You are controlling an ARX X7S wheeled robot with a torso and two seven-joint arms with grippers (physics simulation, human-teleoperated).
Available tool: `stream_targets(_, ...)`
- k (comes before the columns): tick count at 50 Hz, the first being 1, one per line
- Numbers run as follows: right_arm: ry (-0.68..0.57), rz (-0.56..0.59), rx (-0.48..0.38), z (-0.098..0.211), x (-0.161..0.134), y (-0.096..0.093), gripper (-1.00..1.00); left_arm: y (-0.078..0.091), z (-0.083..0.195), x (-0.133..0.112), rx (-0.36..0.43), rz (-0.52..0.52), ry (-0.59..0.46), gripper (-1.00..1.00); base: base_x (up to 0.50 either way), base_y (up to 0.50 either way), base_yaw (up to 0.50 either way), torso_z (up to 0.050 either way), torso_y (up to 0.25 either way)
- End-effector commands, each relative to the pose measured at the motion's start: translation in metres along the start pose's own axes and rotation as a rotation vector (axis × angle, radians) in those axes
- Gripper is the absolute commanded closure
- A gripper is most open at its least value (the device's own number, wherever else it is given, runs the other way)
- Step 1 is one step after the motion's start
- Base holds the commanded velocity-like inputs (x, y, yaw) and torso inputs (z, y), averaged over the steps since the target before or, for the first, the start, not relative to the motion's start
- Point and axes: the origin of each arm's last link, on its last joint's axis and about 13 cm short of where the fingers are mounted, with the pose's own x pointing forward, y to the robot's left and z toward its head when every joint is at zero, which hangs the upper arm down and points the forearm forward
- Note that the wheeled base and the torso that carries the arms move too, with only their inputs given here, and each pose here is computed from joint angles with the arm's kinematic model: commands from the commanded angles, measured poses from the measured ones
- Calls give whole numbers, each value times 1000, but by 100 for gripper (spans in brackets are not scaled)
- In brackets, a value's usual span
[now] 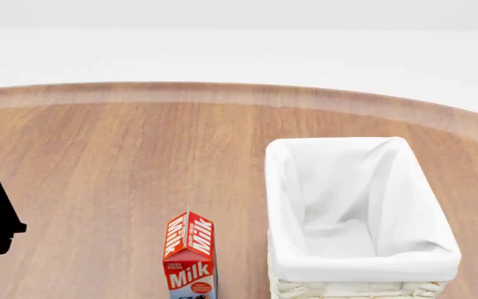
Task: Pick up the alphabet soup and the tomato sauce, and put them in the basket.
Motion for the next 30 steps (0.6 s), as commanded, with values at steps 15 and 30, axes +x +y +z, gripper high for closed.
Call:
stream_targets(15, 7, 3, 6, -6, 9, -3, -100, 0, 0, 0, 3, -2, 2, -100, 0, 0, 0, 0, 0)
stream_targets(30, 20, 4, 9, -10, 14, -4, -100, -1, -1, -1, 3, -4, 4, -100, 0, 0, 0, 0, 0)
